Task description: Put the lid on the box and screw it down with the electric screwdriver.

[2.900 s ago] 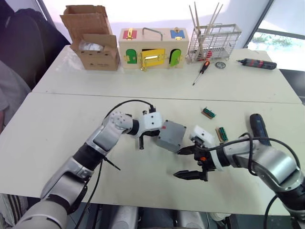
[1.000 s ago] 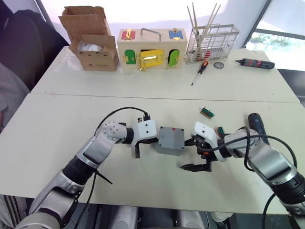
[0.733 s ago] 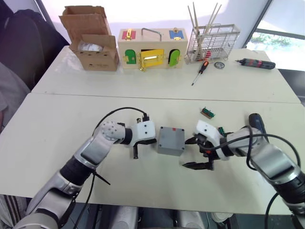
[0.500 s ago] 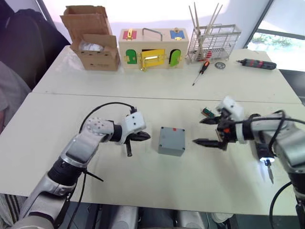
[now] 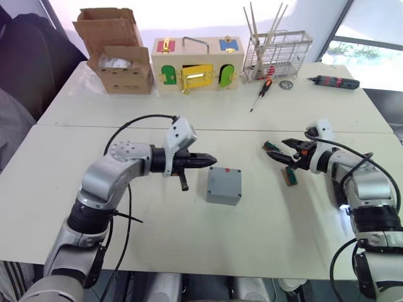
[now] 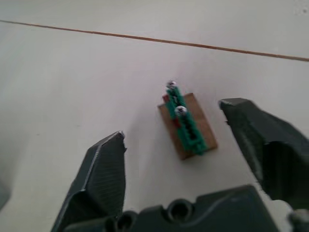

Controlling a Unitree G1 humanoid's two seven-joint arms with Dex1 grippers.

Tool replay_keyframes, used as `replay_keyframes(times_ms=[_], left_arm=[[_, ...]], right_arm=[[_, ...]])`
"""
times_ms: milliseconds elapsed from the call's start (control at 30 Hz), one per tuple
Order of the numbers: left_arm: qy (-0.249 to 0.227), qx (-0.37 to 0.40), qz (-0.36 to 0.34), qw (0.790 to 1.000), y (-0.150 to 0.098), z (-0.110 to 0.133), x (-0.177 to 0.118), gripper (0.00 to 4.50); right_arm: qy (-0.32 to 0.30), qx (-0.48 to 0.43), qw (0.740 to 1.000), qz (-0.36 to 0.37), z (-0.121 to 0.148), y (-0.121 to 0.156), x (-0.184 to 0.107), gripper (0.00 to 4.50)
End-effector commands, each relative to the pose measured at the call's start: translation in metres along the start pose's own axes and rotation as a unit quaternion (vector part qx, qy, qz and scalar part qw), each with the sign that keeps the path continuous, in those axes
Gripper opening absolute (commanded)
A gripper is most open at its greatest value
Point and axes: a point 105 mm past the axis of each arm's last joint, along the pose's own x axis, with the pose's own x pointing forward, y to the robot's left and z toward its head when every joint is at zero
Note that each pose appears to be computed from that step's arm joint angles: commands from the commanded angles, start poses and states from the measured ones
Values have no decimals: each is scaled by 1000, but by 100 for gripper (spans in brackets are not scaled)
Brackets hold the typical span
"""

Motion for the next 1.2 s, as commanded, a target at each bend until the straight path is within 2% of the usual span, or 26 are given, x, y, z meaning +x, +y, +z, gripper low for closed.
replay_keyframes(times_ms=[33, 400, 500, 633, 967, 1200], left_arm=[[-10, 23, 2, 1000, -4, 9, -3, 0], [0, 24, 7, 1000, -4, 3, -1, 0], [0, 25, 4, 1000, -5, 3, -1, 0], [5, 27, 1, 1000, -5, 1, 1, 0], [11, 30, -1, 1000, -6, -3, 1, 0], [12, 30, -1, 999, -6, -5, 1, 0]], right_arm=[[-32, -12, 999, -4, 15, -3, 0, 280], [-50, 23, 998, -10, 13, -4, 9, 280], [-57, 28, 998, -12, 14, -4, 11, 198], [-62, 31, 997, -18, 14, -5, 12, 3], [-61, 28, 997, -25, 13, -5, 11, 1], [-84, 33, 996, -22, 29, -4, 4, 1]])
